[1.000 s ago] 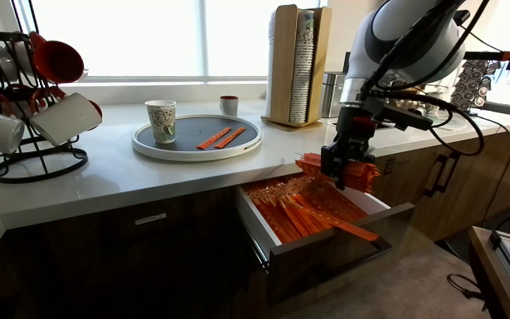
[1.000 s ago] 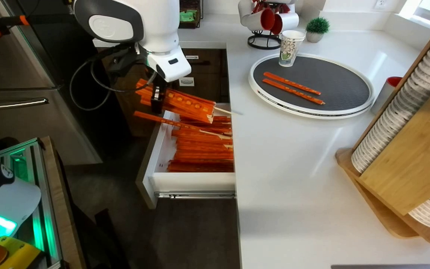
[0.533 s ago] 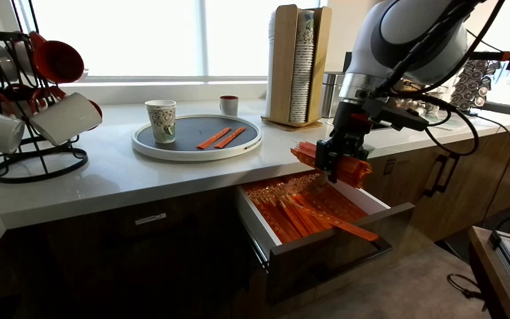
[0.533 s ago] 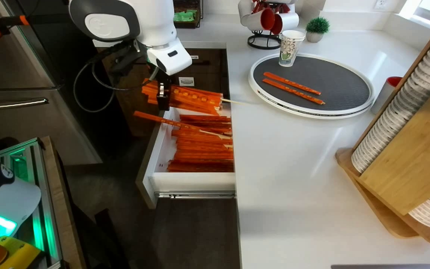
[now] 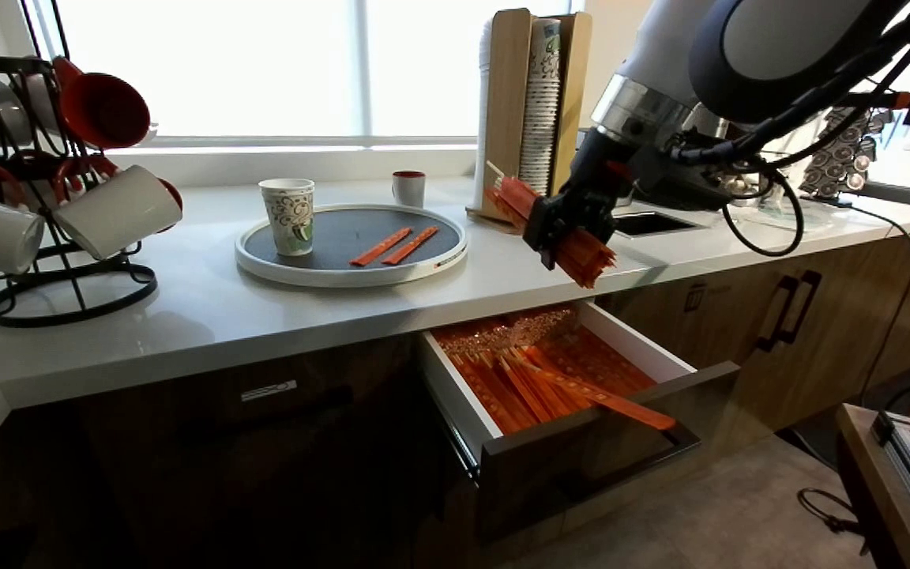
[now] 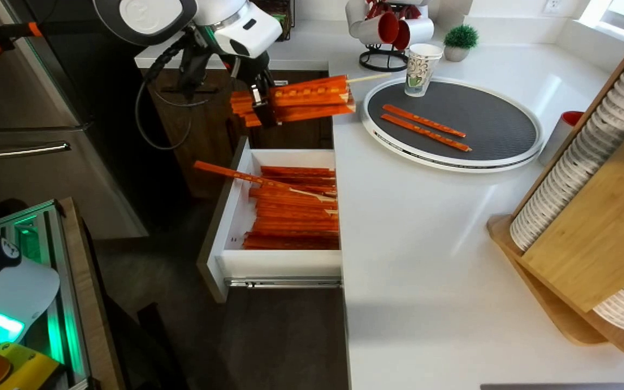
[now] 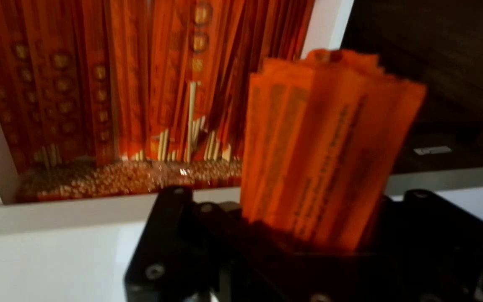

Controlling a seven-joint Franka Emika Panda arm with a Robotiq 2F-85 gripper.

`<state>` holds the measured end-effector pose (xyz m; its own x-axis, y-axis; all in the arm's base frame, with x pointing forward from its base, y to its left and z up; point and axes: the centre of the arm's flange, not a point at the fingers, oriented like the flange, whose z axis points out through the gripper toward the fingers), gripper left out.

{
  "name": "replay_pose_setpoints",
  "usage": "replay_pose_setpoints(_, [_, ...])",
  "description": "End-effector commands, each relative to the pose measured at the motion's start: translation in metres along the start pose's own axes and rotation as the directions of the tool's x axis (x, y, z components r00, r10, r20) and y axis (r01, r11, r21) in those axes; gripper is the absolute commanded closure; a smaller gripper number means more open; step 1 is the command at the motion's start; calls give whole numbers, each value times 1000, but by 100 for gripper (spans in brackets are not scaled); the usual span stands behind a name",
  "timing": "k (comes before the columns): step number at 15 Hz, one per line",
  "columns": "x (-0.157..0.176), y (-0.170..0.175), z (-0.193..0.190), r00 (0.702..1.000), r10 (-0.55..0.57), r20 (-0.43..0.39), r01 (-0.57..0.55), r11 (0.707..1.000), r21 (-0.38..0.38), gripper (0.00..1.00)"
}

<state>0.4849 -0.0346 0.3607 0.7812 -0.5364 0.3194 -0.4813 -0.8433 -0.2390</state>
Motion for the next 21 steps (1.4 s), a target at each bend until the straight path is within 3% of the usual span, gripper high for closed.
replay_pose_setpoints(1, [14,-13,-4,978,-74,-196,79,997,14,100])
replay_pose_setpoints(3, [28,-17,-2,949,-89,-303,107,993,44,100])
replay_pose_setpoints(8, [72,-20,18,909,-64,-412,113,989,96,100])
replay_pose_setpoints(11, [95,-24,31,913,-72,-402,130,984,119,100])
replay_pose_setpoints(14, [103,-38,36,874,-194,-446,261,961,93,100])
replay_pose_setpoints(15, [82,-49,27,902,-138,-409,195,976,99,100])
replay_pose_setpoints(20, [94,-48,34,887,-178,-426,234,969,83,100])
replay_pose_setpoints(21, [101,-49,41,868,-182,-462,242,967,74,100])
